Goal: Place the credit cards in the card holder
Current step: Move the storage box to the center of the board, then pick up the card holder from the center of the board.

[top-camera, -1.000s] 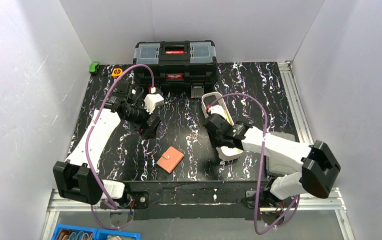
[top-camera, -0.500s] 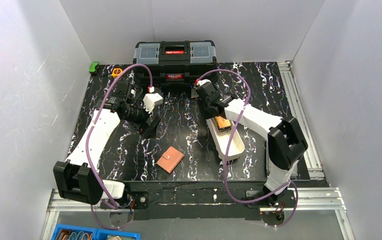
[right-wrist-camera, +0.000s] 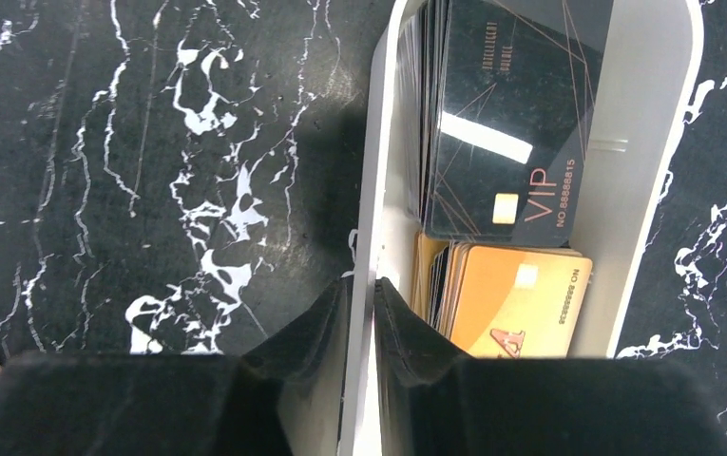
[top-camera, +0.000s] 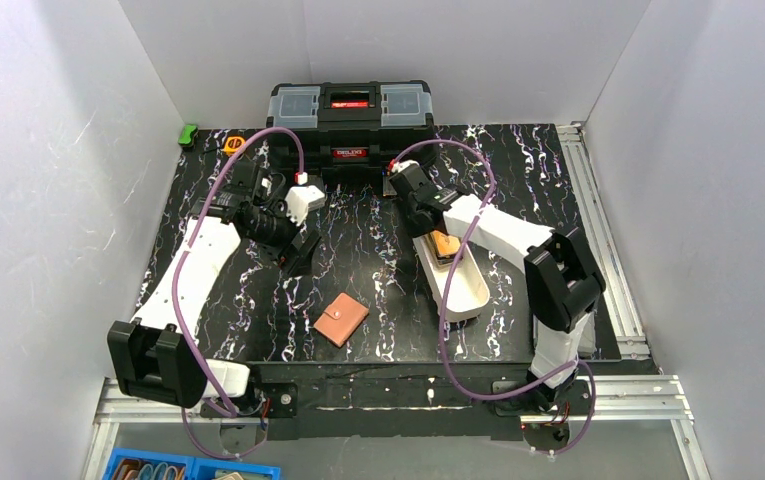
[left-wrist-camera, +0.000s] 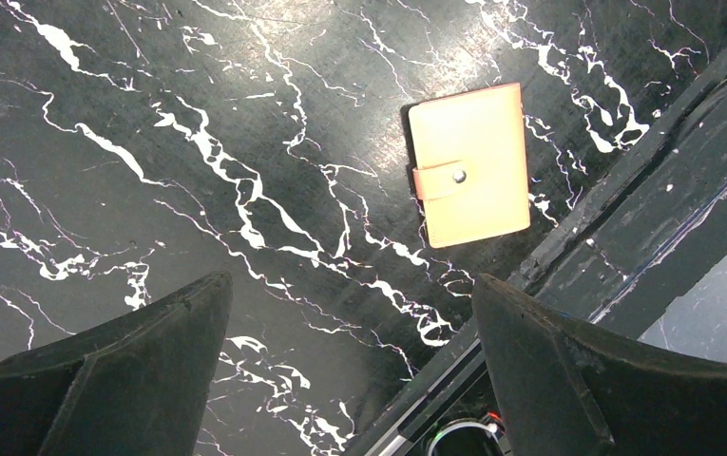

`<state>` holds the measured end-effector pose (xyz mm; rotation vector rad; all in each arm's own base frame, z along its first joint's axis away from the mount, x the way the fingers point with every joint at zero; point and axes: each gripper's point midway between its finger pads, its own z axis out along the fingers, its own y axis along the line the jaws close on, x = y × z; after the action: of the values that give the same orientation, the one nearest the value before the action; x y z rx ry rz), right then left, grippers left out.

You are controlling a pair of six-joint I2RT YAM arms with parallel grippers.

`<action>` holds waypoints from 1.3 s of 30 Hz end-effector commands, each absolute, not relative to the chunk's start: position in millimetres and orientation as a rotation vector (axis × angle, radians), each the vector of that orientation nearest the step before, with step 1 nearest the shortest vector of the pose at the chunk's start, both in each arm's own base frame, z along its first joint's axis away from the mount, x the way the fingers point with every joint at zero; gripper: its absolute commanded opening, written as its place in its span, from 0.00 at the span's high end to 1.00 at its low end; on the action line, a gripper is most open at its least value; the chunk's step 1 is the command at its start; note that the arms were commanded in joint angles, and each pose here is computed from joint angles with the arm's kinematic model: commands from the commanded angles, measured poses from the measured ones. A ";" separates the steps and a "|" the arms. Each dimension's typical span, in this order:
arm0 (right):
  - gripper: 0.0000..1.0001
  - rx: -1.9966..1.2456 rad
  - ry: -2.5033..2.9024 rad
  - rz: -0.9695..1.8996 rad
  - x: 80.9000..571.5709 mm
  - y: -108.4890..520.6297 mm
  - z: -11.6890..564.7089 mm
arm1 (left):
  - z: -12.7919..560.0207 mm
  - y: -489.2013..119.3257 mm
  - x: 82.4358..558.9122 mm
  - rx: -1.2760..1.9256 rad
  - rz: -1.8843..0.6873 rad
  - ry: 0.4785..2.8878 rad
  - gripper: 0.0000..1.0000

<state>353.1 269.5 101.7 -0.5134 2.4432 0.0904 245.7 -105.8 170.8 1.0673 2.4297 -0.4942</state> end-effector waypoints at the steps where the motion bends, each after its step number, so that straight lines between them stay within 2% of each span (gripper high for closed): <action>1: 0.79 -0.533 2.444 0.112 360.3 278.4 96.8 | 183.2 -103.6 250.5 1.055 -0.476 2.405 0.02; 5: 0.99 -0.561 2.444 0.111 361.0 279.8 93.2 | 183.7 -101.0 252.1 1.047 -0.464 2.400 0.02; 11: 0.99 -0.728 2.423 0.206 356.1 296.5 94.1 | 183.5 -97.0 253.6 1.033 -0.452 2.400 0.02; 17: 0.99 -1.023 2.157 0.374 338.8 332.3 112.1 | 182.9 -91.4 256.7 1.010 -0.439 2.404 0.02; 26: 0.99 -1.316 2.006 0.363 319.1 360.3 108.2 | 178.9 -81.3 258.3 0.970 -0.437 2.421 0.02; 32: 0.99 -1.270 1.986 0.245 338.6 357.5 121.3 | 169.1 -73.3 257.7 0.957 -0.427 2.439 0.02; 33: 0.98 -1.247 1.988 0.241 340.1 357.4 128.8 | 167.3 -72.9 256.8 0.964 -0.426 2.439 0.02; 39: 0.67 -1.105 1.952 0.225 326.3 350.7 187.0 | 160.6 -74.7 248.6 0.999 -0.459 2.443 0.02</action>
<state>316.3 340.1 100.9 -1.2616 2.1222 0.2275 258.9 -72.8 160.0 0.9650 2.4595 -0.4269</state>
